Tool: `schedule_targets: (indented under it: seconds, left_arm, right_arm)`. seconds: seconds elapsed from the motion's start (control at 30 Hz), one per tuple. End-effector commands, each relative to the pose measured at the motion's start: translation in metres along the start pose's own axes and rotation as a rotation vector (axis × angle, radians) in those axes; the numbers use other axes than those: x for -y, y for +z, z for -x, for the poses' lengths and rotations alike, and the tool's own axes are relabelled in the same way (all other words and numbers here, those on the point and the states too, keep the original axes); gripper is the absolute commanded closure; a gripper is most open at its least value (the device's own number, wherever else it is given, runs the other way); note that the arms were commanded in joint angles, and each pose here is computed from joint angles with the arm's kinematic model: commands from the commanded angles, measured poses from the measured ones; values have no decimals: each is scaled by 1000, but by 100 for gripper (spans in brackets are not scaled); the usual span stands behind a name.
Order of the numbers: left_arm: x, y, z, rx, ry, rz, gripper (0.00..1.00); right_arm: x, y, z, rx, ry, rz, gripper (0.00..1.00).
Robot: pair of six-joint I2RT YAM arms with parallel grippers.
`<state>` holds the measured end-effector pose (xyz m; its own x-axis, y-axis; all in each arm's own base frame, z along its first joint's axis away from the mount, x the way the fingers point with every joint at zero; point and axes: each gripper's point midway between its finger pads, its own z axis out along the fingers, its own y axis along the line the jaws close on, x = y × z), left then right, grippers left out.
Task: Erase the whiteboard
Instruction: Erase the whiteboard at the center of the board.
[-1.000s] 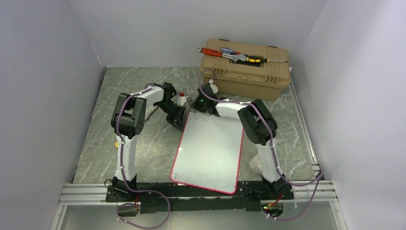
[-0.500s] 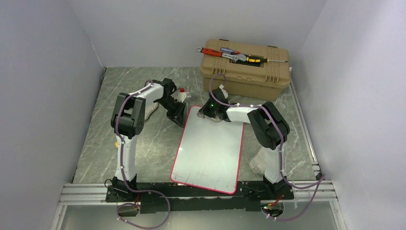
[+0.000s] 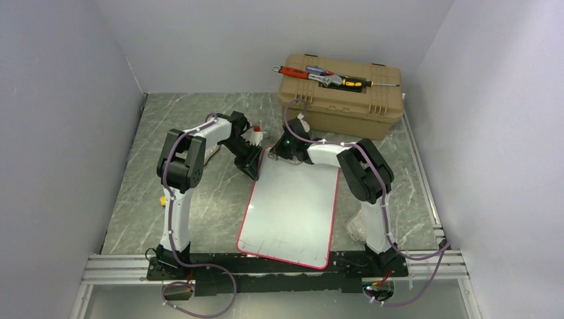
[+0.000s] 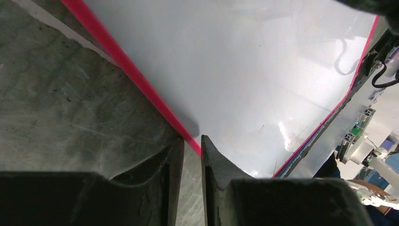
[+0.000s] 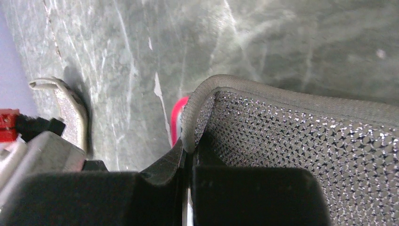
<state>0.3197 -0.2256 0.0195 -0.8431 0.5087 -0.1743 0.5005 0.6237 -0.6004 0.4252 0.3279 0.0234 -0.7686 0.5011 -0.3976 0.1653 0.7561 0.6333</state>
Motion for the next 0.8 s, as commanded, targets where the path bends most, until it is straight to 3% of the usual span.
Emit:
schedule_targets:
  seconds: [0.0,0.3,0.43,0.63,0.77]
  left_arm:
    - [-23,24,-17,-66,-10,72,74]
    - [-31,29,-28,-102,-15,95,78]
    - [-30,30,-29,-103,-16,88,79]
    - [-26,23,-25,-94,2,90,82]
    - [-9,4,-13,-54,35,73,80]
  right_arm:
    - [60,22,-49,-132,-9,-203,100]
    - [102,-28,-7,2,-22,-272,100]
    - [120,-24,-14,-29,-17,-310,100]
    - [76,12,-37,-93,-62,-246,100]
    - [62,13,-38,-76,-57,-234,100]
